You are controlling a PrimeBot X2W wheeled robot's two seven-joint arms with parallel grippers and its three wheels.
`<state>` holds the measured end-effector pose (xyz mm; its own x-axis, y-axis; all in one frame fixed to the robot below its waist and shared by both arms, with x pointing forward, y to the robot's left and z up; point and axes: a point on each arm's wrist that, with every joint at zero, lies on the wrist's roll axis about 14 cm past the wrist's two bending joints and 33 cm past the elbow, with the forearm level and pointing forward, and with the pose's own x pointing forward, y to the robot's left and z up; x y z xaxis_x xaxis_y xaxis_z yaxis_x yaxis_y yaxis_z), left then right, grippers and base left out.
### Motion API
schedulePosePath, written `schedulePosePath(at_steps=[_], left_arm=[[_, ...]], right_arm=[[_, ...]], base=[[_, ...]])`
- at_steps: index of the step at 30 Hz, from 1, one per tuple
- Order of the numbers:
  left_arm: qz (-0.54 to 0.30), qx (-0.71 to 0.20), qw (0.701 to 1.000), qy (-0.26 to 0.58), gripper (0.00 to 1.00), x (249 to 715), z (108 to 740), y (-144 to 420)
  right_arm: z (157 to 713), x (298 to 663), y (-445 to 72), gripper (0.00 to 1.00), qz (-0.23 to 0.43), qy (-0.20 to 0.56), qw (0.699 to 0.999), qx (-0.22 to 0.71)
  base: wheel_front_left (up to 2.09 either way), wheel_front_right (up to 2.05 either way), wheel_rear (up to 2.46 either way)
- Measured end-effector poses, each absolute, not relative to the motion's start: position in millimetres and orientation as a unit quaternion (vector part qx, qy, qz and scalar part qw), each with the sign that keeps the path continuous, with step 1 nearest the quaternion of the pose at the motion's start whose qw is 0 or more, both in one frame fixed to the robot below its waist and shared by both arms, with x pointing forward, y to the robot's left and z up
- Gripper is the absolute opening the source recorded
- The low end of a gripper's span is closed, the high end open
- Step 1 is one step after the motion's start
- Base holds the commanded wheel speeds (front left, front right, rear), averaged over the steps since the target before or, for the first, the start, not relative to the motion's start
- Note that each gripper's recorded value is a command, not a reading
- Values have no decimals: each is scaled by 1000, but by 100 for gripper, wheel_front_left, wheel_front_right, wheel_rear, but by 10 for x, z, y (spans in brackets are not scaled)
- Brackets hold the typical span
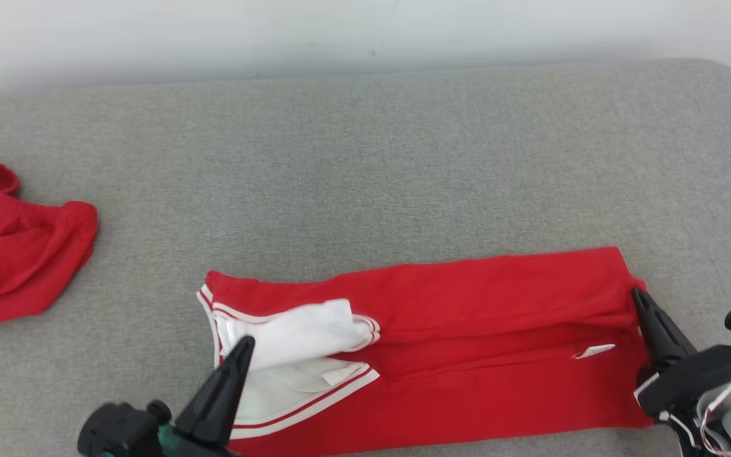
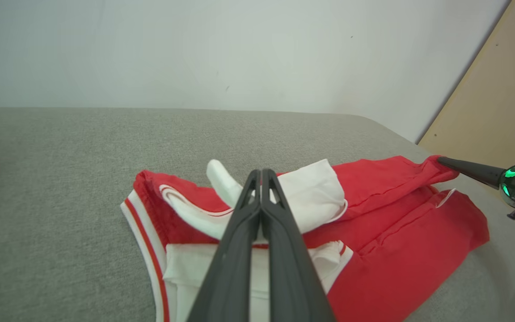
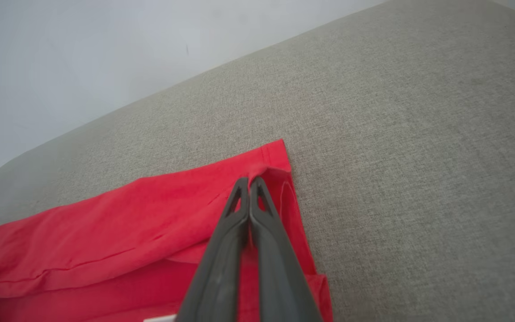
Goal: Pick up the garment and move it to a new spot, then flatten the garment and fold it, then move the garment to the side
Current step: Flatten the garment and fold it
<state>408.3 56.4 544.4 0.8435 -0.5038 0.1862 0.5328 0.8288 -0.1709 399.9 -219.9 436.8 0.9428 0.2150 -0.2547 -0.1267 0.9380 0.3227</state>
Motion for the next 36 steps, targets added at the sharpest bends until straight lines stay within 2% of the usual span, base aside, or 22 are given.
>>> schedulePosePath(at_steps=[7,8,9,10,22,36], left_arm=[[-253,-99,962,-34,0,4009,5174,630],[-251,-102,962,-28,15,3991,5131,633],[-247,-107,963,-27,44,3982,5121,637],[-239,-109,964,-27,100,3985,5121,653],[-176,-106,977,-49,100,3887,5197,941],[-60,-68,991,-99,100,3838,5442,1482]], right_arm=[[4298,3869,-2247,0,85,167,971,147],[4293,3858,-2256,24,84,168,971,145],[4306,3857,-2273,49,81,165,972,143],[4325,3855,-2285,100,80,161,974,140],[4502,3811,-2373,100,60,122,982,133],[4257,3946,-2335,100,43,177,980,85]], base=[[0,0,0],[0,0,0],[0,0,0],[0,0,0],[0,0,0],[0,0,0]])
